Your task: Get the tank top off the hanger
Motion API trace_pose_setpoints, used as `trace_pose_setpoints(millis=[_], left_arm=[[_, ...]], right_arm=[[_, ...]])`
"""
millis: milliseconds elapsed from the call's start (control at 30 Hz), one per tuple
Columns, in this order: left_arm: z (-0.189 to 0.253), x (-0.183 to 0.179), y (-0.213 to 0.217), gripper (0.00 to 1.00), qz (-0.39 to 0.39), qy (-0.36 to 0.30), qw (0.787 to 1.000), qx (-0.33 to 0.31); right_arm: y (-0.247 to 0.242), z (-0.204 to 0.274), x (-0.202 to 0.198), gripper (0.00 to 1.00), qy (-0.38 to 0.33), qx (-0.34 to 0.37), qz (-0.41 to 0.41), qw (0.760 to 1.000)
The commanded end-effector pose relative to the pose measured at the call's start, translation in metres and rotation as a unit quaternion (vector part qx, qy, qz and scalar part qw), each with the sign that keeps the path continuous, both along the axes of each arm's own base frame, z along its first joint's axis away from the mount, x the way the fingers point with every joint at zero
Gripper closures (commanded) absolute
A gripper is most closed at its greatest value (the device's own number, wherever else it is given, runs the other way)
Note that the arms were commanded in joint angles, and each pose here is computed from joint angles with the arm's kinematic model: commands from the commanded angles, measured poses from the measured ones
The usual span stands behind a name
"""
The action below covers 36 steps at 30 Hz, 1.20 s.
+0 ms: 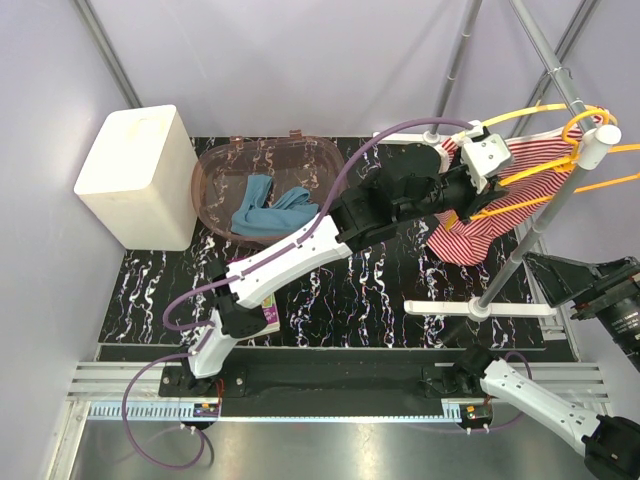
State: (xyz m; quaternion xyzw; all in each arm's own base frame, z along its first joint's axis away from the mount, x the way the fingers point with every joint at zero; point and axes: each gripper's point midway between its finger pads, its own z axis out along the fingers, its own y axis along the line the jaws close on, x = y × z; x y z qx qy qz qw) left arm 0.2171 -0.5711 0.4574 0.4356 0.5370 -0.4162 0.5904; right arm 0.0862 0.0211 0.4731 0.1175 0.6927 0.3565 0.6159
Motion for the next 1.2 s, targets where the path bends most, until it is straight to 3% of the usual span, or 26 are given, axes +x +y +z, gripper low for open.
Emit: trace_pose_setpoints(millis=[0,367,433,467,600,700,967,1167], left_arm=[[0.052,-0.005,0.004,1.00,-0.002,-0.031,0.996,-0.078],[0.012,-0.011,-0.006,0.98,-0.013,-0.016,0.999,-0.025],[0.010,-0.011,-0.004,0.93,-0.012,-0.014,1.000,-0.020],[0.011,-0.012,0.000,0.79,-0.011,-0.014,1.000,-0.019],[0.020,-0.017,0.014,0.48,-0.012,-0.026,1.000,-0.011],[0.039,-0.022,0.030,0.35,-0.011,-0.040,0.999,-0.023],[0.098,-0.018,0.083,0.23,-0.005,-0.054,0.996,-0.075],[0.109,0.033,0.113,0.21,0.021,-0.010,0.994,-0.105]], right_arm=[[0.009,-0.002,0.004,0.17,0.020,0.010,0.006,1.000],[0.016,-0.002,0.011,0.17,0.026,0.002,0.005,1.000],[0.014,-0.002,0.012,0.17,0.026,0.001,0.002,1.000],[0.015,-0.002,0.012,0.17,0.025,0.001,0.002,1.000],[0.014,-0.004,0.013,0.17,0.025,0.002,-0.002,1.000],[0.012,-0.006,0.012,0.17,0.025,0.005,-0.004,1.000],[0.008,-0.010,0.012,0.16,0.025,-0.004,-0.012,1.000],[0.007,-0.011,0.014,0.16,0.023,-0.009,-0.018,1.000]])
